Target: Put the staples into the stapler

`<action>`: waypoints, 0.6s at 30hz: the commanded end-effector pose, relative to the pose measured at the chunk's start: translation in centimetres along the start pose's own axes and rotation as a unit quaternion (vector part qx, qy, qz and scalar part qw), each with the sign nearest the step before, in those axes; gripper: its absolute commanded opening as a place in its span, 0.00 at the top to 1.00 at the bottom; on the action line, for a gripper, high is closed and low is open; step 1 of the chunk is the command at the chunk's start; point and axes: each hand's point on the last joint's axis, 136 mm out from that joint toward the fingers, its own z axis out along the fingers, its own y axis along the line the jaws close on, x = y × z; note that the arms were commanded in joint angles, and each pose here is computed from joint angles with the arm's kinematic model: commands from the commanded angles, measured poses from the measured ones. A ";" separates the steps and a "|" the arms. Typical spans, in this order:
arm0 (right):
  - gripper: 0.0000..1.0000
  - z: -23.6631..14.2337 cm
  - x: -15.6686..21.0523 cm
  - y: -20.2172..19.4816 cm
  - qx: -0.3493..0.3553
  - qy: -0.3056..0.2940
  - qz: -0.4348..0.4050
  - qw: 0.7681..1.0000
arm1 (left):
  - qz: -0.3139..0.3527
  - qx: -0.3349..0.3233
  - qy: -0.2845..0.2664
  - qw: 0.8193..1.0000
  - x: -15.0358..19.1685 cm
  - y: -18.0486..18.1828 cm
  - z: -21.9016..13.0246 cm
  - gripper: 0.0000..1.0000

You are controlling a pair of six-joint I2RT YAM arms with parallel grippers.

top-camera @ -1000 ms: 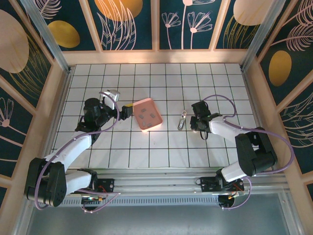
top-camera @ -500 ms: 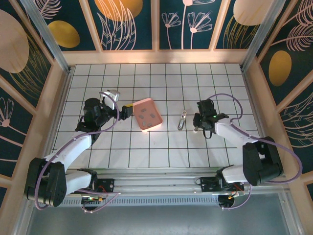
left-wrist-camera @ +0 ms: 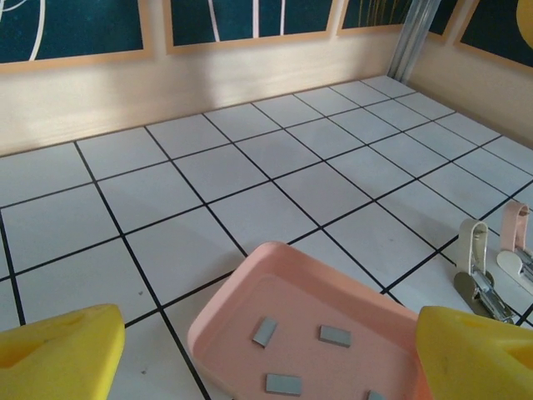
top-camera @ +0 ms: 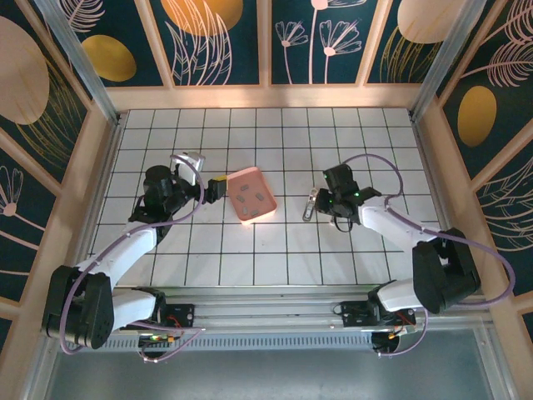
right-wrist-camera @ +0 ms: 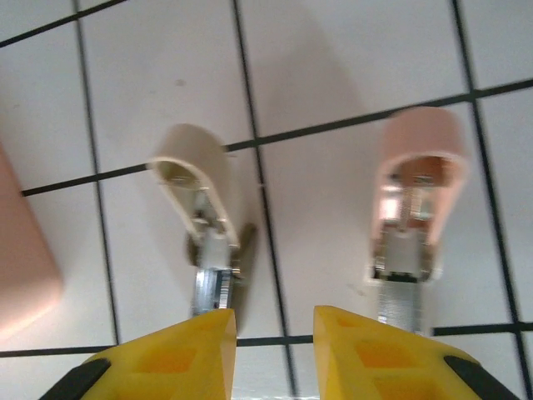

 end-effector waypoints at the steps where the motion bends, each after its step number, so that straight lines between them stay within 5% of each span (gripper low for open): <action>1: 0.69 0.1 -0.2 2.5 -0.014 0.009 -0.001 1.000 | 0.004 -0.005 -0.008 1.000 -1.1 0.1 0.2 0.10; 18: 0.68 1.6 -0.6 14.7 -0.067 0.029 -0.141 0.987 | -0.051 -0.065 0.009 0.997 -0.7 2.3 0.5 0.08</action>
